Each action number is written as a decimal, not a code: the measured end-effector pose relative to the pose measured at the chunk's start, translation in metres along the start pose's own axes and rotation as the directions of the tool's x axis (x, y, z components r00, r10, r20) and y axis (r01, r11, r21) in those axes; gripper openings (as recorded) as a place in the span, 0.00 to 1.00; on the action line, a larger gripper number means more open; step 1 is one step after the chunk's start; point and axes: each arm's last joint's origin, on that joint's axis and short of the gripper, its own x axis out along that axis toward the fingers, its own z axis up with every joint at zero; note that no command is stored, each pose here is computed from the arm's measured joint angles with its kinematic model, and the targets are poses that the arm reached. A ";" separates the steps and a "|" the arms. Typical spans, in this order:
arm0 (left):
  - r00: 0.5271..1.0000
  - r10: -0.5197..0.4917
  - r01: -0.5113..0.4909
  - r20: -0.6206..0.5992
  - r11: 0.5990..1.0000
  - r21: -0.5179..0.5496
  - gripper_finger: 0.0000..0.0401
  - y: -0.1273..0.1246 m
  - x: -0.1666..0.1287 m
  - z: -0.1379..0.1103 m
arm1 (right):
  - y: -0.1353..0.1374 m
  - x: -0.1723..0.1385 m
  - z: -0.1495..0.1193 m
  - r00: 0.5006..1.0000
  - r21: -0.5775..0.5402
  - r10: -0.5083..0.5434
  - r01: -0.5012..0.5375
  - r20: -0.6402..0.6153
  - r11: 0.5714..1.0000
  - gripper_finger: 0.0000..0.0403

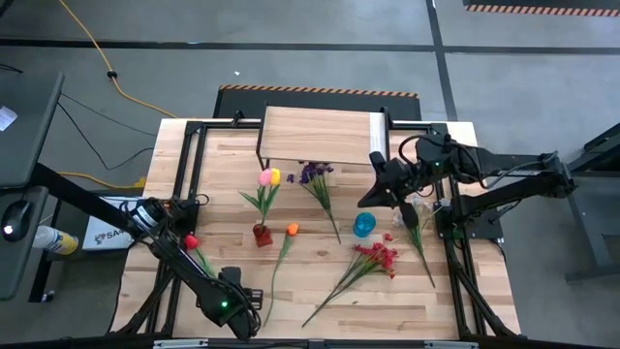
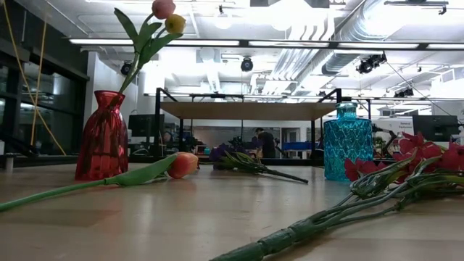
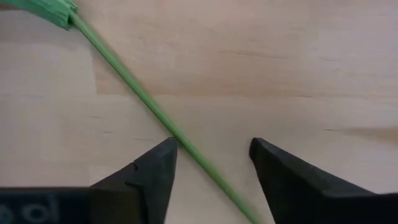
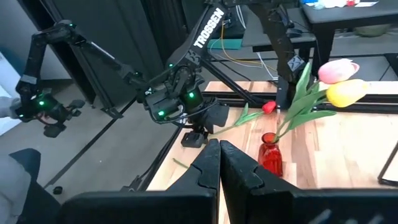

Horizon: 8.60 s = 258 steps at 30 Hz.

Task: Pick and place flowers into a vace then onto a shelf
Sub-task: Put the red flower into the red vase

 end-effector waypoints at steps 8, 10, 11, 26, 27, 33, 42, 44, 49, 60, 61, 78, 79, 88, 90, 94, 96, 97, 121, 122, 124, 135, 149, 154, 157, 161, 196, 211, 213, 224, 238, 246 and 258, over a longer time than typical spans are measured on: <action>1.000 -0.010 0.010 -0.005 1.000 -0.004 0.37 -0.006 0.001 0.004 | 0.006 0.002 -0.001 1.000 -0.007 0.027 -0.027 -0.006 1.000 0.00; 1.000 -0.015 0.014 -0.009 1.000 -0.009 0.29 -0.009 0.000 0.006 | 0.006 0.002 -0.001 1.000 -0.007 0.028 -0.028 -0.006 1.000 0.00; 1.000 -0.013 0.013 -0.012 1.000 -0.010 0.25 -0.010 0.000 0.006 | 0.006 0.002 -0.001 1.000 -0.007 0.028 -0.028 -0.006 1.000 0.00; 1.000 -0.014 0.014 -0.009 1.000 -0.017 0.05 -0.010 0.000 0.006 | 0.006 0.002 -0.001 1.000 -0.007 0.028 -0.028 -0.007 1.000 0.00; 1.000 -0.010 0.010 -0.007 1.000 -0.019 0.05 -0.010 -0.002 0.006 | 0.006 0.002 -0.001 1.000 -0.007 0.028 -0.028 -0.007 1.000 0.00; 0.999 0.032 -0.031 0.029 0.999 -0.025 0.05 -0.012 -0.017 0.002 | 0.006 0.002 -0.001 1.000 -0.013 0.021 -0.021 -0.006 1.000 0.00; 0.972 0.187 -0.181 0.144 0.982 -0.055 0.05 -0.003 -0.052 0.007 | 0.005 0.002 -0.001 1.000 -0.047 -0.006 0.006 -0.002 0.999 0.00; 0.968 0.192 -0.186 0.159 0.981 -0.057 0.05 -0.002 -0.060 0.007 | 0.005 0.002 -0.001 1.000 -0.046 -0.024 0.024 0.000 0.999 0.00; 0.953 0.222 -0.213 0.208 0.975 -0.067 0.05 0.001 -0.079 0.009 | 0.005 0.002 -0.001 1.000 -0.046 -0.026 0.026 0.000 0.999 0.00; 0.970 0.100 -0.093 0.221 0.995 -0.042 0.05 0.005 -0.102 0.016 | 0.005 0.002 -0.001 1.000 -0.048 -0.026 0.026 0.000 0.999 0.00; 0.971 0.083 -0.076 0.223 0.996 -0.039 0.05 0.007 -0.106 0.017 | 0.005 0.002 -0.001 1.000 -0.048 -0.026 0.026 0.000 0.999 0.00; 0.906 -0.327 0.328 0.270 0.944 0.040 0.05 0.041 -0.179 0.052 | 0.005 0.002 -0.001 1.000 -0.041 -0.026 0.026 0.000 0.999 0.00; 0.901 -0.343 0.343 0.266 0.938 0.048 0.05 0.044 -0.181 0.053 | 0.005 0.002 -0.001 1.000 -0.041 -0.026 0.026 0.000 0.999 0.00; 0.751 -0.569 0.559 0.335 0.818 0.137 0.05 0.068 -0.213 0.073 | 0.005 0.002 -0.001 1.000 -0.041 -0.026 0.026 0.000 0.999 0.00; 0.686 -0.626 0.611 0.370 0.772 0.174 0.05 0.072 -0.220 0.079 | 0.005 0.002 -0.001 1.000 -0.041 -0.026 0.026 0.000 0.999 0.00; 0.556 -0.713 0.670 0.428 0.689 0.277 0.05 0.082 -0.236 0.095 | 0.005 0.002 -0.001 1.000 -0.041 -0.026 0.026 0.000 0.999 0.00; 0.482 -0.747 0.686 0.458 0.647 0.333 0.05 0.087 -0.243 0.102 | 0.005 0.002 -0.001 1.000 -0.041 -0.026 0.026 0.000 0.999 0.00; 0.451 -0.758 0.684 0.471 0.632 0.363 0.05 0.089 -0.246 0.105 | 0.005 0.002 -0.001 1.000 -0.041 -0.026 0.026 0.000 0.999 0.00; 0.057 -0.782 0.096 0.620 0.623 0.776 0.05 0.085 -0.238 0.098 | 0.005 0.002 -0.001 1.000 -0.041 -0.026 0.026 -0.001 0.999 0.00; 0.043 -0.781 0.114 0.623 0.624 0.773 0.05 0.085 -0.231 0.097 | 0.005 0.002 -0.001 1.000 -0.041 -0.026 0.026 -0.001 0.999 0.00; 0.020 -0.782 0.141 0.623 0.619 0.773 0.05 0.085 -0.218 0.095 | 0.005 0.002 -0.001 1.000 -0.041 -0.026 0.026 -0.001 0.999 0.00; -0.074 -0.789 0.247 0.609 0.577 0.778 0.05 0.088 -0.158 0.095 | 0.005 0.002 -0.001 1.000 -0.041 -0.026 0.026 0.000 0.999 0.00; -0.077 -0.790 0.258 0.609 0.574 0.777 0.05 0.088 -0.110 0.102 | 0.003 0.002 0.000 0.995 -0.041 -0.096 0.096 0.008 0.995 0.00; -0.077 -0.789 0.292 0.609 0.566 0.770 0.05 0.087 -0.092 0.103 | 0.002 0.002 0.000 0.991 -0.040 -0.132 0.132 0.012 0.990 0.00; -0.074 -0.772 0.320 0.631 0.581 0.748 0.05 0.082 -0.084 0.107 | 0.001 0.002 0.000 0.991 -0.040 -0.135 0.135 0.013 0.990 0.00; -0.066 -0.741 0.332 0.668 0.615 0.715 0.05 0.072 -0.079 0.112 | 0.001 0.002 0.000 0.991 -0.041 -0.135 0.135 0.013 0.990 0.00; -0.051 -0.734 0.363 0.678 0.619 0.697 0.05 0.060 -0.033 0.109 | 0.001 0.002 0.000 0.990 -0.049 -0.142 0.143 0.015 0.989 0.00; 0.113 -0.750 0.365 0.652 0.641 0.675 0.08 0.059 -0.028 0.108 | 0.001 0.002 0.003 0.986 -0.057 -0.160 0.163 0.051 0.985 0.00; 0.138 -0.751 0.365 0.646 0.645 0.672 0.10 0.059 -0.027 0.108 | 0.001 0.002 0.003 0.986 -0.056 -0.160 0.163 0.050 0.985 0.00; 0.176 -0.754 0.380 0.633 0.645 0.663 0.21 0.059 -0.026 0.107 | 0.001 0.002 0.003 0.986 -0.055 -0.160 0.163 0.050 0.985 0.00; 0.237 -0.754 0.404 0.613 0.650 0.643 0.23 0.058 -0.025 0.106 | 0.001 0.002 0.003 0.986 -0.055 -0.160 0.162 0.050 0.985 0.00; 0.232 -0.754 0.404 0.615 0.650 0.644 0.24 0.058 -0.025 0.106 | 0.001 0.002 0.003 0.987 -0.055 -0.155 0.158 0.050 0.986 0.00; 0.226 -0.752 0.367 0.619 0.655 0.661 0.36 0.059 -0.025 0.107 | 0.001 0.002 0.003 0.987 -0.055 -0.153 0.156 0.049 0.986 0.00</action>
